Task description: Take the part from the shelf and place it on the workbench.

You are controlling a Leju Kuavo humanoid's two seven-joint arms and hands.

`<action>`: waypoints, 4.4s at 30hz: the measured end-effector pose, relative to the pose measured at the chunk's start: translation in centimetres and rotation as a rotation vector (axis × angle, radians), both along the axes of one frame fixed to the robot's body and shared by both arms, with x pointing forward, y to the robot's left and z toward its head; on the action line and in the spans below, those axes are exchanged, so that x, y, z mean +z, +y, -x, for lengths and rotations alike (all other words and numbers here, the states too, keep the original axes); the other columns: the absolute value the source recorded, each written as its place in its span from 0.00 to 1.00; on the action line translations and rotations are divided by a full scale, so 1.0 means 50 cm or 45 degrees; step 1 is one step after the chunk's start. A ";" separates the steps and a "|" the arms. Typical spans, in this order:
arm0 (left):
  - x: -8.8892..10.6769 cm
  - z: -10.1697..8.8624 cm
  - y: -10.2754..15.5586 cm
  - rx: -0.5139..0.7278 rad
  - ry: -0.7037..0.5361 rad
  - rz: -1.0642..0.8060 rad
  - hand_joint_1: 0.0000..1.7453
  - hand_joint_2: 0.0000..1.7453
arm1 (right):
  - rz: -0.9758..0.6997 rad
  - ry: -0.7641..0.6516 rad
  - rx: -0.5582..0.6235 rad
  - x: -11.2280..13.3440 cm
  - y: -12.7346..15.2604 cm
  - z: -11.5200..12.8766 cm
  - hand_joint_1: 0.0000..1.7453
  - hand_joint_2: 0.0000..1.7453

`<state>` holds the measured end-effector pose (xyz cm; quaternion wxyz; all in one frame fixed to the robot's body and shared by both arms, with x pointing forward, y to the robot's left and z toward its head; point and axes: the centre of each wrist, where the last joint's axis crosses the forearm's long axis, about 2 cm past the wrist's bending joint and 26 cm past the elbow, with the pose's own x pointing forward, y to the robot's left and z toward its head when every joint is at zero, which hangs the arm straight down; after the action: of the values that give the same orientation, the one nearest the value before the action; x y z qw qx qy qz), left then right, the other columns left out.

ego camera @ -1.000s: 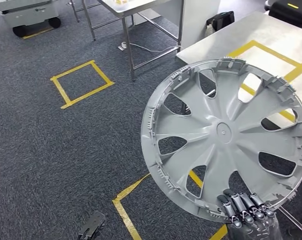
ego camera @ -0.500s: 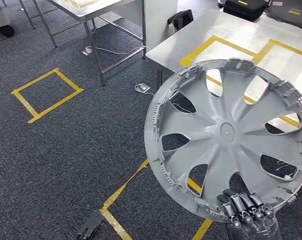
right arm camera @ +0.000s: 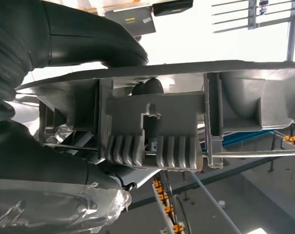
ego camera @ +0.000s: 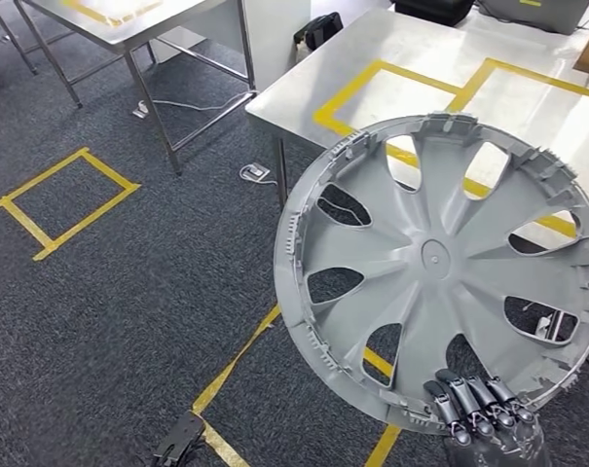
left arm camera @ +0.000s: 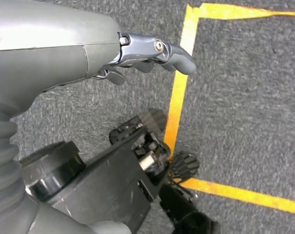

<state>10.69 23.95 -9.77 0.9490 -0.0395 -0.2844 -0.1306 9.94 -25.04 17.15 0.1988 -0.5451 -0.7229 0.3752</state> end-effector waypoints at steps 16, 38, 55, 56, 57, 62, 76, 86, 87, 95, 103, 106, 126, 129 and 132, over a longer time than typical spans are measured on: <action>0.000 0.000 -0.001 0.000 -0.001 0.001 0.00 1.00 | 0.008 0.013 0.003 -0.003 -0.001 0.005 1.00 1.00; -0.001 0.003 0.001 0.000 0.002 -0.001 0.00 1.00 | 0.008 0.029 -0.006 -0.007 -0.003 0.008 1.00 1.00; -0.001 0.003 0.000 -0.004 0.002 0.002 0.00 1.00 | 0.011 0.035 -0.007 -0.010 -0.004 0.007 1.00 1.00; -0.001 0.002 0.001 -0.004 0.002 0.001 0.00 1.00 | 0.011 0.036 -0.006 -0.010 -0.004 0.007 1.00 1.00; -0.001 0.002 0.002 -0.004 0.001 0.000 0.00 1.00 | 0.011 0.037 -0.007 -0.011 -0.004 0.007 1.00 1.00; 0.001 -0.003 0.001 -0.007 -0.006 0.000 0.00 1.00 | 0.011 0.041 -0.007 -0.012 -0.004 0.008 1.00 1.00; -0.001 0.002 0.001 -0.008 0.001 -0.001 0.00 1.00 | 0.010 0.041 -0.008 -0.012 -0.003 0.007 1.00 1.00; -0.002 0.007 0.002 -0.008 0.007 0.000 0.00 1.00 | 0.006 0.051 -0.010 -0.016 -0.003 0.008 1.00 1.00; -0.002 0.006 0.002 -0.008 0.006 -0.001 0.00 1.00 | 0.005 0.053 -0.011 -0.017 -0.003 0.008 1.00 1.00; 0.000 0.000 0.001 -0.011 -0.003 0.001 0.00 1.00 | 0.000 0.055 -0.016 -0.017 -0.002 0.008 1.00 1.00; -0.003 0.009 0.005 -0.010 0.009 -0.004 0.00 1.00 | -0.001 0.058 -0.017 -0.017 -0.002 0.009 1.00 1.00; -0.002 0.005 0.005 -0.010 0.004 -0.004 0.00 1.00 | -0.002 0.055 -0.018 -0.017 -0.002 0.008 1.00 1.00; 0.000 -0.001 0.002 -0.012 -0.002 0.002 0.00 1.00 | -0.017 0.060 -0.033 -0.018 -0.001 0.007 1.00 1.00; -0.001 0.002 0.002 -0.010 0.001 0.003 0.00 1.00 | -0.023 0.063 -0.041 -0.019 -0.001 0.007 1.00 1.00; -0.002 0.008 0.003 -0.009 0.009 0.003 0.00 1.00 | -0.024 0.062 -0.043 -0.019 -0.001 0.006 1.00 1.00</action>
<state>10.27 24.10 -9.88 0.9495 -0.0419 -0.2810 -0.1333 9.66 -25.08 16.19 0.2277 -0.5459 -0.7122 0.3782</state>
